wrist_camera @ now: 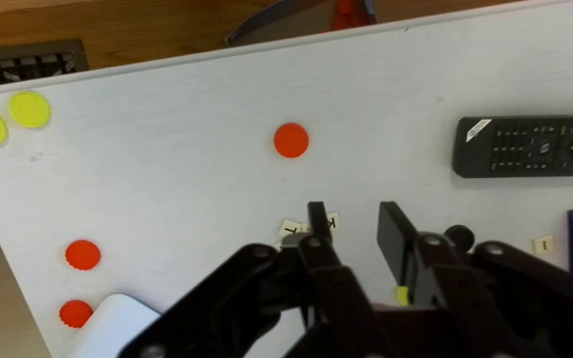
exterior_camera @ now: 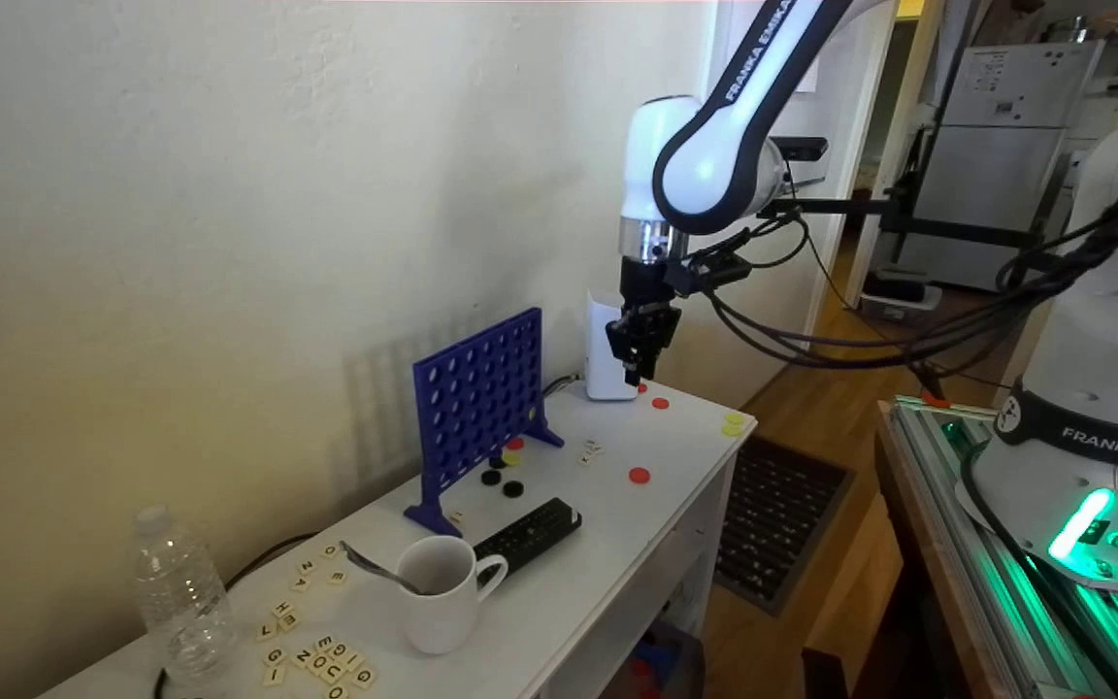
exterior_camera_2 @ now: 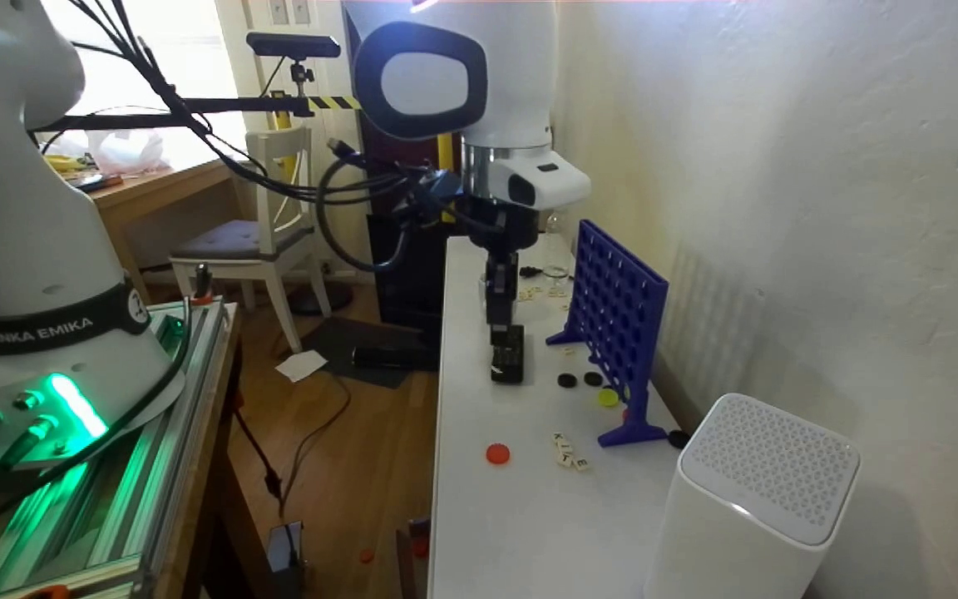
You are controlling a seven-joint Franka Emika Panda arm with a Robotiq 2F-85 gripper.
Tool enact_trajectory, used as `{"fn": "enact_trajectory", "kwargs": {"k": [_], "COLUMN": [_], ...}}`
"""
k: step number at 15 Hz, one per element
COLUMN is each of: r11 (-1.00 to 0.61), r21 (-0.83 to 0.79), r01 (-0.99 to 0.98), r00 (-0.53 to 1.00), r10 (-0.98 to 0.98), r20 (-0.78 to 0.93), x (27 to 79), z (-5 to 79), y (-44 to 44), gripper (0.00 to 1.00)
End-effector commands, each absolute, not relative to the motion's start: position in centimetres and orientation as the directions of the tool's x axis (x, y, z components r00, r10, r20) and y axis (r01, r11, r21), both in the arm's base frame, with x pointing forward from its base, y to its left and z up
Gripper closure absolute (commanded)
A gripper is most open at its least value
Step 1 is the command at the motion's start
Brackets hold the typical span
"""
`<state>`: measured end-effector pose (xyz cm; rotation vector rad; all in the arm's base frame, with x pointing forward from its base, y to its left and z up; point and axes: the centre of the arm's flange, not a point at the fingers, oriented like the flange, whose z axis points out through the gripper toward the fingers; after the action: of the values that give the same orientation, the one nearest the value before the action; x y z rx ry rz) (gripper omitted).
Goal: Move one letter from in front of the token holder and place it on the right side of the table
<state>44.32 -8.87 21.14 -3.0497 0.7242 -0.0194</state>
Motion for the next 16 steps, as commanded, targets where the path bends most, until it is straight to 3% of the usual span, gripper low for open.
{"fn": "enact_trajectory", "kwargs": {"k": [1,3,4,5,16], "r11": [-0.883,-0.881,-0.887,-0.885,-0.845], "r21": [0.009,-0.011,0.001,0.0,-0.062], "r01": [-0.469,-0.474,-0.462,-0.465,-0.531], "r00": [0.883,0.88,0.887,0.885,0.839], "r10": [-0.469,-0.474,-0.462,-0.465,-0.534], "r20": [0.012,0.026,0.016,0.018,0.108], "x": [48.7,49.8,47.4,48.0,50.1], "z": [17.2,15.0,17.6,16.6,10.7], "y": [-9.3,-9.4,-9.3,-9.2,-11.6], "gripper": [0.97,1.0,0.94,0.99,1.0]}}
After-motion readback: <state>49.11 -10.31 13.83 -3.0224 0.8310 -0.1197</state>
